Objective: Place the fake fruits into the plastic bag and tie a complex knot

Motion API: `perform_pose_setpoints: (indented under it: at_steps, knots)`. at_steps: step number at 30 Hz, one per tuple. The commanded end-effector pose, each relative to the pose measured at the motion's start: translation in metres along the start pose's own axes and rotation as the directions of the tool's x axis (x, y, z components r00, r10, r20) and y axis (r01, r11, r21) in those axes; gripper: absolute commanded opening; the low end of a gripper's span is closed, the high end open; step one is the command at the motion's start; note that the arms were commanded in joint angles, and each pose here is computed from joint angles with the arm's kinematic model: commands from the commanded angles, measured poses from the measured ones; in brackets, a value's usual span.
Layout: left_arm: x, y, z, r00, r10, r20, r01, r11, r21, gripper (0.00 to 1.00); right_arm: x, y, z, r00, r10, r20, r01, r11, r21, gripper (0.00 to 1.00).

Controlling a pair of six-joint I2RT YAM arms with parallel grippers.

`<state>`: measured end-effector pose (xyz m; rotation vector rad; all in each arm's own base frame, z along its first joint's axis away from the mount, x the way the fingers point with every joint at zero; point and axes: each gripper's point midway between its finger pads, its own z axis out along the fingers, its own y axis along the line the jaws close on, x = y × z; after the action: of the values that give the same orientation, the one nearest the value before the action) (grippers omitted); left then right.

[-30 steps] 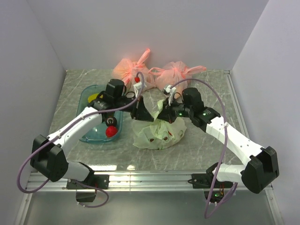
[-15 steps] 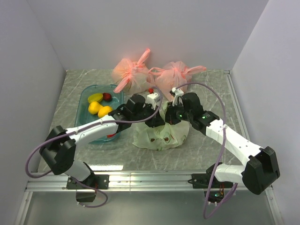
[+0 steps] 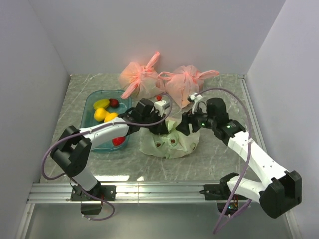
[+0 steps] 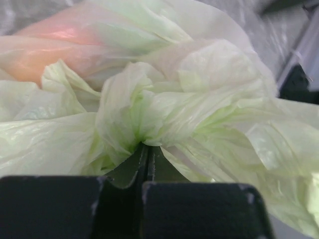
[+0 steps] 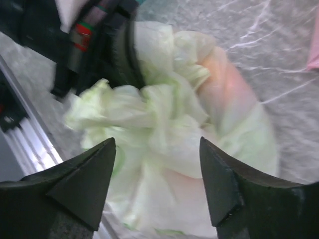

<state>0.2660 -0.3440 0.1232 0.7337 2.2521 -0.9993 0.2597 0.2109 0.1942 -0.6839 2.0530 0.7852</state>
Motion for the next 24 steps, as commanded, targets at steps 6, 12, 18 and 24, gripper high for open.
perform_pose_setpoints:
  at_steps: [6, 12, 18, 24]
  knots:
    - [-0.004, -0.056, -0.029, 0.996, 0.086, -0.035, -0.075, 0.967, 0.243, 0.00, 0.037, -0.001, -0.001, 0.971, -0.216, -0.107, 0.190, 0.959, -0.211, 0.78]
    - [0.010, -0.052, -0.027, 0.994, 0.022, -0.103, 0.003, 0.973, 0.231, 0.00, 0.058, 0.022, 0.017, 0.982, -0.119, -0.147, 0.062, 0.936, -0.346, 0.68]
    - [0.002, -0.044, -0.019, 0.997, -0.008, -0.081, 0.023, 0.983, 0.181, 0.00, 0.049, 0.039, 0.028, 0.994, -0.037, -0.105, 0.001, 0.946, -0.325, 0.32]
    - [-0.040, -0.050, -0.013, 1.000, 0.015, 0.008, -0.017, 0.976, 0.218, 0.00, 0.040, 0.054, 0.029, 0.943, 0.296, -0.154, -0.330, 0.892, -0.307, 0.00]
